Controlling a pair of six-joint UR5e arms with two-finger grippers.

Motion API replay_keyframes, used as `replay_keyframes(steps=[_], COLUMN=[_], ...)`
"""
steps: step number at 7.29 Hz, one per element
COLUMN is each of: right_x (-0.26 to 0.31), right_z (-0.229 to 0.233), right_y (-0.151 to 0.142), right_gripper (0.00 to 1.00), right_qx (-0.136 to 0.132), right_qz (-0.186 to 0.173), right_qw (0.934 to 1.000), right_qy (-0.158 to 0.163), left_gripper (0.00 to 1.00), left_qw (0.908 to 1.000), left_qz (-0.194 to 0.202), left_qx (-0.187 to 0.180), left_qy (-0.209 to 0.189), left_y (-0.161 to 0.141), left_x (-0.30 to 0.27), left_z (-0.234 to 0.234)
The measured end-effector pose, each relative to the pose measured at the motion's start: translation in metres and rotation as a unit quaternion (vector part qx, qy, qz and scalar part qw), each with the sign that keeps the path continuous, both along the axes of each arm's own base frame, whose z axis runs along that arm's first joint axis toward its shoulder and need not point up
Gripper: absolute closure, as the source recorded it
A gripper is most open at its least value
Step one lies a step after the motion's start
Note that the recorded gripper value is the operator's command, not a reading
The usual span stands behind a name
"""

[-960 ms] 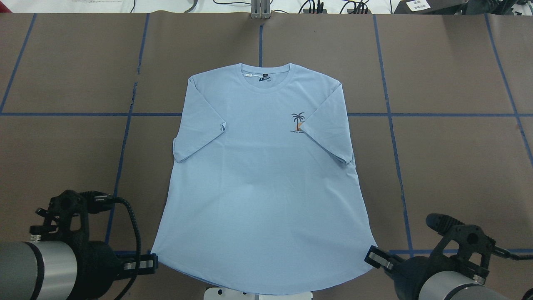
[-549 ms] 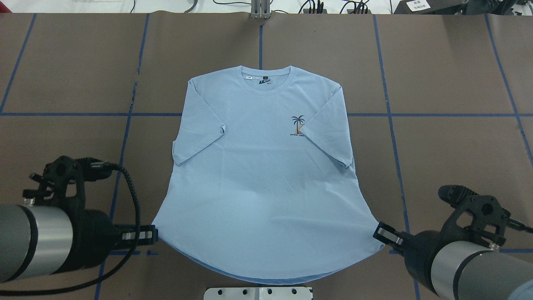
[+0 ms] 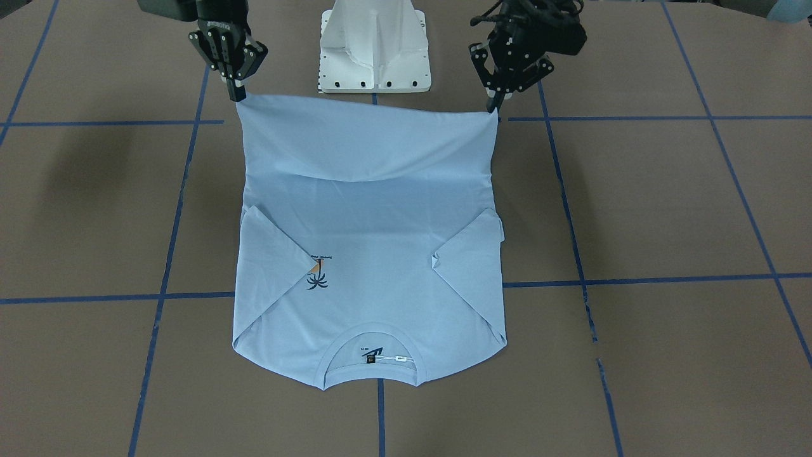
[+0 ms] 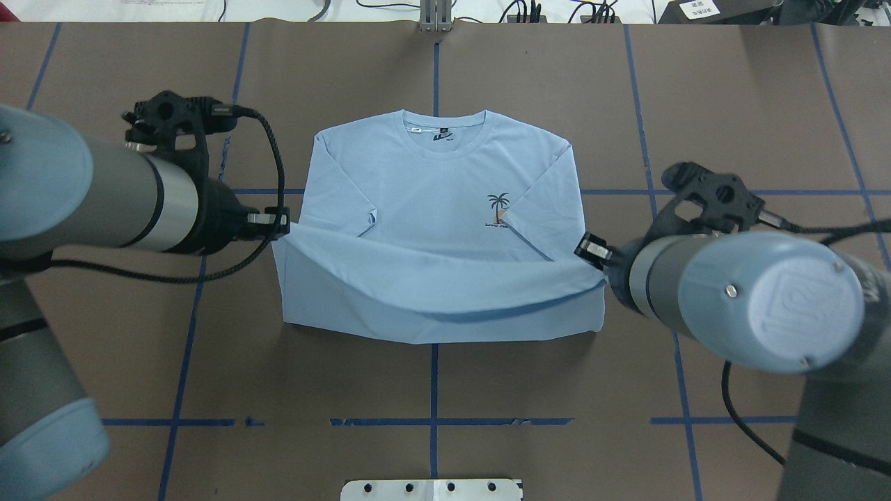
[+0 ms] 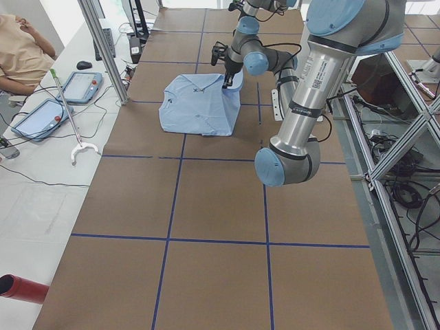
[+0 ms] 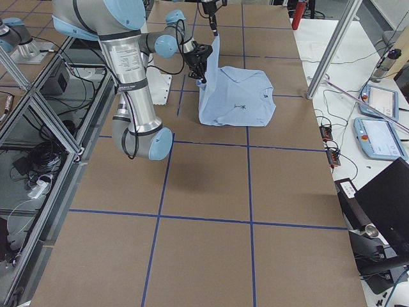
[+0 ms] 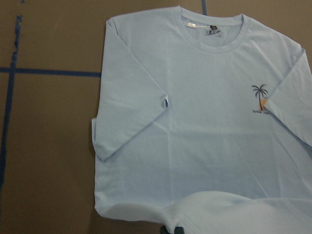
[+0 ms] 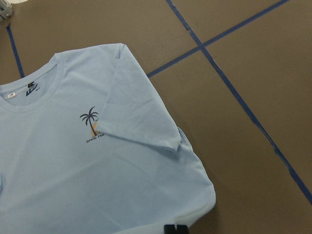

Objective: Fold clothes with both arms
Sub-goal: 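Lift the hem with both grippers and fold it toward the collar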

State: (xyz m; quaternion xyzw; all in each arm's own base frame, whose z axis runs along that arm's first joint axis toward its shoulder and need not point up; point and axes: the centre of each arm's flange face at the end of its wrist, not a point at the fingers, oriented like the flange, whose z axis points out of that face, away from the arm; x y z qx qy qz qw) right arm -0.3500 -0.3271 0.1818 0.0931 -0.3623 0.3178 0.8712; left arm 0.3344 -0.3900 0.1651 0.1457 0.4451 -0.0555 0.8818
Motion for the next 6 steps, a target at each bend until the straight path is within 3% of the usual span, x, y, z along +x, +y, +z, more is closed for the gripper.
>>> replay_keyframes(steps=[2,6], right_x=[-0.009,-0.049], right_z=[0.017,0.074], right_y=[-0.077,-0.201], right_gripper=[1.0,1.0], right_qx=[0.006,0.016], right_qz=[0.017,0.025], right_qw=[0.9993,0.9982], right_qy=[0.033,0.052], left_gripper=[1.0,1.0], left_qw=[0.9991,0.9975], left_qz=[-0.022,-0.045], left_qx=[0.005,0.01], left_qy=[-0.035,-0.054], left_y=[-0.069,-0.168], left_x=[0.013,0.086], left_z=[0.017,0.064])
